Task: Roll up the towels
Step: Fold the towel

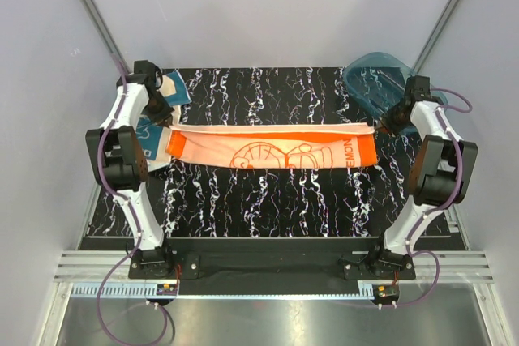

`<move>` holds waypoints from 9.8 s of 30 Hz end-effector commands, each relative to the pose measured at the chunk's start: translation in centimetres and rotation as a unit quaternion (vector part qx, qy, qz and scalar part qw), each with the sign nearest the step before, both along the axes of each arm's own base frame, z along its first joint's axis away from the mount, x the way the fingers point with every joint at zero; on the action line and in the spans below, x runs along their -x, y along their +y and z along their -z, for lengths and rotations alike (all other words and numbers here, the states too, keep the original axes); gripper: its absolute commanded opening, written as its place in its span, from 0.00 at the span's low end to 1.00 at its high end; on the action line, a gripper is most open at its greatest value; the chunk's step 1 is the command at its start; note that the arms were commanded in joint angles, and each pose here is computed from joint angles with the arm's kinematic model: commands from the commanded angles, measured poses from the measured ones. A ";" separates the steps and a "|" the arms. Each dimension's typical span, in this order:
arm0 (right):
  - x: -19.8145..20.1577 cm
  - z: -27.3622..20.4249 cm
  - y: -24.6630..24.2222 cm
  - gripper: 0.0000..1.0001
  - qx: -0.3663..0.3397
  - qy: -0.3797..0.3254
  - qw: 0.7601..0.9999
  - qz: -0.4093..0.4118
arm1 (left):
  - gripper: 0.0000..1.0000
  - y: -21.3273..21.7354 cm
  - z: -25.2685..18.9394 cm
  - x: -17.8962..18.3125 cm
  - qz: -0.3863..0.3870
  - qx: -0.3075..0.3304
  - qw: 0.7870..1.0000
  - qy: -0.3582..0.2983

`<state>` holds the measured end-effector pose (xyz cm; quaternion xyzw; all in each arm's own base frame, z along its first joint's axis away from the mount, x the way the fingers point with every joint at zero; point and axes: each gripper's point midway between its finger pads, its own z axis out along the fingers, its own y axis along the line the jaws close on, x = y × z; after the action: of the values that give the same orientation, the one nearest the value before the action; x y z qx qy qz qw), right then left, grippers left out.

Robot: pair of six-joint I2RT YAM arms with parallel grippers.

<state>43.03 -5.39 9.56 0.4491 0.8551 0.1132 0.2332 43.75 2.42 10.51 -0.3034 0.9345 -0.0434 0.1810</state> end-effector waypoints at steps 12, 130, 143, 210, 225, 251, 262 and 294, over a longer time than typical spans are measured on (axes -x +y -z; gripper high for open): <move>-4.7 1.1 -1.0 0.00 -0.002 -0.010 1.000 -0.002 | 0.18 1.5 1.5 -5.1 -0.005 -0.021 1.000 0.009; 12.9 6.5 -0.2 0.61 -0.006 0.065 0.998 0.025 | 0.71 -3.8 -3.4 13.1 0.123 -0.083 0.983 -0.110; 12.2 9.5 -1.4 0.42 -0.038 0.067 0.997 0.030 | 0.70 -3.5 -2.9 13.2 0.121 -0.091 0.983 -0.100; 4.0 -11.5 55.5 0.00 -0.075 -0.215 0.852 -0.472 | 0.71 -3.8 -3.9 13.4 0.118 -0.090 0.982 -0.118; 5.8 -8.1 60.5 0.00 -0.117 -0.226 0.821 -0.512 | 0.72 -3.3 -3.9 13.6 0.111 -0.102 0.982 -0.115; 6.9 -1.9 65.7 0.84 -0.194 -0.220 0.788 -0.541 | 0.73 -1.9 -3.9 13.9 0.087 -0.132 0.982 -0.106; 3.5 -12.5 61.9 0.97 -0.195 -0.310 0.782 -0.505 | 0.73 -1.7 -4.3 13.7 0.085 -0.139 0.980 -0.116; 3.8 5.5 32.9 0.75 -0.101 -0.109 0.903 -0.403 | 0.71 -12.4 -2.9 20.7 0.230 -0.180 0.950 -0.109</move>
<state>38.94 25.99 3.42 0.0908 0.9307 0.2904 0.2030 23.40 -10.02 12.80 -0.0165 0.9498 0.0638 0.3058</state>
